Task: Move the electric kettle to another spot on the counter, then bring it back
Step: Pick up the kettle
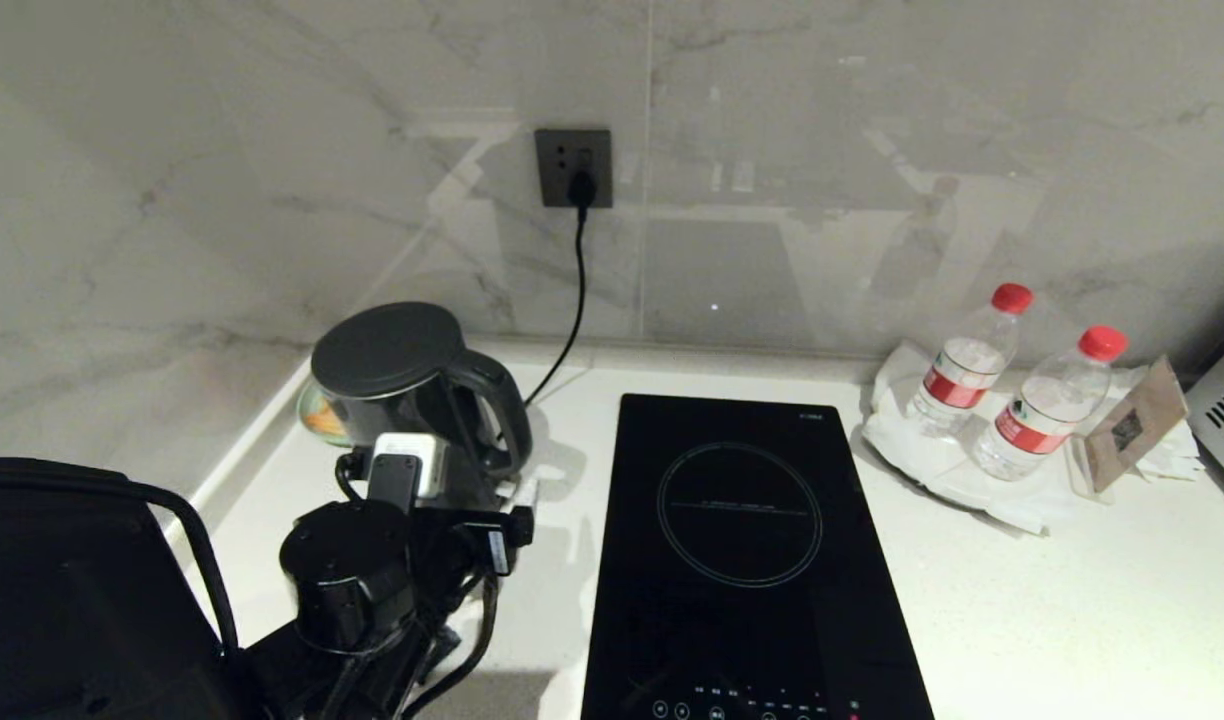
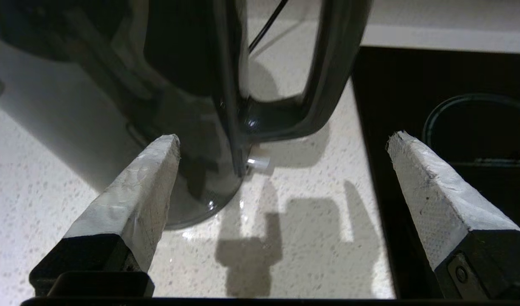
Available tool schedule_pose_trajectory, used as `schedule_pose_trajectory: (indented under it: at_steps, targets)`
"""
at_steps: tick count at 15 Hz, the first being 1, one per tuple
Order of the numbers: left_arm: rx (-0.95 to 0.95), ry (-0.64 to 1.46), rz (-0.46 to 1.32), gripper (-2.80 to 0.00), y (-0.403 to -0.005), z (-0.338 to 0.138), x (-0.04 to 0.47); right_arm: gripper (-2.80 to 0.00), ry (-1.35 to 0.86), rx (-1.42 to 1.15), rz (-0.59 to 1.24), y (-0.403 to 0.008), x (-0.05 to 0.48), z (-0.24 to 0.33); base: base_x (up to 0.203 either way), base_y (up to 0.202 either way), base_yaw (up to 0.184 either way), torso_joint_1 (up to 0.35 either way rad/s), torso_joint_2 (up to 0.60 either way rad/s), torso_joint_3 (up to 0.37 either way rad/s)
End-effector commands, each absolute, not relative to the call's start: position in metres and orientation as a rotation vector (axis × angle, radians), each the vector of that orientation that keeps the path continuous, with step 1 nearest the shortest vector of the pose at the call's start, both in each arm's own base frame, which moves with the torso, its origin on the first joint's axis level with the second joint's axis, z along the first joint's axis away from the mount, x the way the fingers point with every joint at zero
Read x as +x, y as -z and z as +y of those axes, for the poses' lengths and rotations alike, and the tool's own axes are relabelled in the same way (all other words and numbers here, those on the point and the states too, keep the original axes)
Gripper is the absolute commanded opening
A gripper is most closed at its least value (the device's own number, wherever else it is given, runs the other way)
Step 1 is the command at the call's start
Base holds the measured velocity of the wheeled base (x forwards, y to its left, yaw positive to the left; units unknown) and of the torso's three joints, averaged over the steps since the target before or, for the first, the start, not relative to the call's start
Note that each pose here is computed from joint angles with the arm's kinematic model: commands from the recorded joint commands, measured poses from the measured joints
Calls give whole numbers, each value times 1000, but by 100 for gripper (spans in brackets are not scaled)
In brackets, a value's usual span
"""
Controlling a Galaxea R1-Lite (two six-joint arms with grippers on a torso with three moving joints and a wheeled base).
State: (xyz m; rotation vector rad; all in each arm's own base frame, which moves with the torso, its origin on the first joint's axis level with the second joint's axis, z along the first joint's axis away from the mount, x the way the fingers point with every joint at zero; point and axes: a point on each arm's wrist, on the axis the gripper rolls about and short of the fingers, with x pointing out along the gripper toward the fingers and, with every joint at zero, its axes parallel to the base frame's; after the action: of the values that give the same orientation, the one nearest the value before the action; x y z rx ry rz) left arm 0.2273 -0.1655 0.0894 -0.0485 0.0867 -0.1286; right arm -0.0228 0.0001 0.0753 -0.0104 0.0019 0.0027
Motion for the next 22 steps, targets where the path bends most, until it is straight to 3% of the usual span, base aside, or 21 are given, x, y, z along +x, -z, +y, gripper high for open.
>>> schedule_pose_trajectory:
  at_steps: [1,22]
  targets:
    - [-66,134,60,0,-97,-166,225,-280,-3,-11,2,-75,-23,0,0,0,0,0,0,0]
    - [-94,177,-36,0,-123,-205,248,-280,-3,-11,2,-75,-23,0,0,0,0,0,0,0]
